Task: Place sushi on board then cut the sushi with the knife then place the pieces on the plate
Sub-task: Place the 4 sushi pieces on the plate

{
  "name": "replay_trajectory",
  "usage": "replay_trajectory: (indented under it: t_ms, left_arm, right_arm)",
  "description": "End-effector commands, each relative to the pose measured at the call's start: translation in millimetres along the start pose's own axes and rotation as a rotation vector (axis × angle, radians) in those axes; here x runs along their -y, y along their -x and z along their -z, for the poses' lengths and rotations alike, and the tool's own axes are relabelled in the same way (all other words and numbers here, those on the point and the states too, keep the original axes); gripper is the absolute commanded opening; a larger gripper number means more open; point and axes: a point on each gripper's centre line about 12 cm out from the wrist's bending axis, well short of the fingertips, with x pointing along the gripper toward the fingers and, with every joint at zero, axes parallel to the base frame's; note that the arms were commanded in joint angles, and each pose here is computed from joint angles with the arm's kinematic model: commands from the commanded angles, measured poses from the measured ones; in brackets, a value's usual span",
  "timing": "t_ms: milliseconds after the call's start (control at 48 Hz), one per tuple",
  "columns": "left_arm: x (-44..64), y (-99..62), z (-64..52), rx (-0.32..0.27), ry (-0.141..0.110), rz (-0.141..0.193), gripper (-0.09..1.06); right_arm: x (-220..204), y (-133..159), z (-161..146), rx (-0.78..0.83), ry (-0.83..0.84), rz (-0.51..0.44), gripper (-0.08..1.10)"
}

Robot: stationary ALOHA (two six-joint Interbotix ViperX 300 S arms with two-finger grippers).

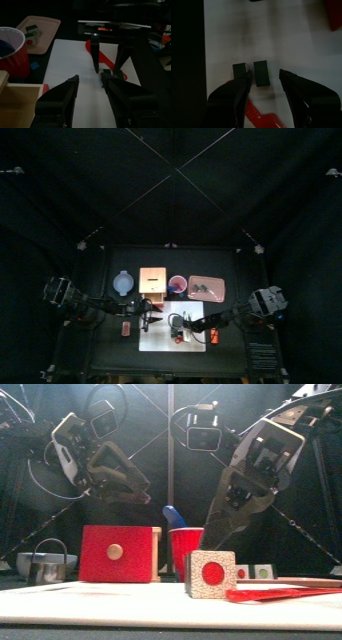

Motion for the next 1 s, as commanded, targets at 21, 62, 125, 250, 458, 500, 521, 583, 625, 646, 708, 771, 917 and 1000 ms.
replay_trajectory:
  t_ms: [21, 62, 125, 250, 458, 500, 521, 583, 625, 646, 708, 771, 917, 1000]
  left_arm:
    - [0.8, 1.0, -9.6, 0.03, 0.004, 0.003, 0.8]
    - [0.8, 1.0, -9.6, 0.03, 0.004, 0.003, 0.8]
    - [0.7, 0.7, -9.1, 0.029, 0.004, 0.003, 0.8]
    - [1.3, 1.0, -9.5, 0.03, 0.004, 0.005, 0.8]
    - [2.4, 1.6, -8.1, 0.027, 0.004, 0.007, 0.8]
    - [2.3, 1.8, -7.4, 0.024, 0.004, 0.007, 0.8]
    - [1.8, 1.7, -7.6, 0.025, 0.005, 0.005, 0.8]
    - [1.8, 1.7, -7.6, 0.025, 0.005, 0.005, 0.8]
    - [1.8, 1.7, -7.6, 0.025, 0.005, 0.005, 0.8]
    - [1.7, 1.9, -7.1, 0.024, 0.005, 0.005, 0.8]
    - [1.6, 2.2, -6.5, 0.022, 0.004, 0.005, 0.8]
    - [1.5, 2.4, -5.9, 0.021, 0.004, 0.005, 0.8]
    - [0.7, 3.9, -1.7, 0.009, 0.003, 0.003, 0.8]
    - [-0.8, 4.7, 0.2, 0.005, 0.003, -0.001, 0.8]
  right_arm:
    - [-2.8, 3.4, -7.9, 0.025, -0.015, -0.023, 0.83]
    - [-2.4, 2.0, -6.0, 0.018, -0.018, -0.021, 0.83]
    - [-2.1, -0.3, -4.0, 0.011, -0.017, -0.019, 0.83]
    - [-0.9, -4.4, -0.6, -0.002, -0.018, -0.013, 0.82]
    - [2.6, -6.1, 1.1, -0.009, -0.026, -0.006, 0.72]
    - [3.8, -6.7, 1.2, -0.01, -0.029, -0.003, 0.69]
    - [4.4, -6.7, 1.0, -0.01, -0.03, -0.002, 0.67]
    - [6.0, -6.2, -0.8, -0.009, -0.032, 0.011, 0.64]
    - [6.8, -3.9, -3.4, -0.004, -0.036, 0.021, 0.63]
    - [7.7, -2.9, -4.4, -0.003, -0.037, 0.029, 0.63]
    - [12.4, 3.5, -7.0, 0.0, -0.046, 0.065, 0.63]
    - [21.3, 13.7, -5.7, -0.009, -0.062, 0.122, 0.63]
    - [51.7, 58.8, 5.4, -0.03, -0.149, 0.285, 0.63]
    - [69.7, 85.5, 15.4, -0.034, -0.223, 0.345, 0.63]
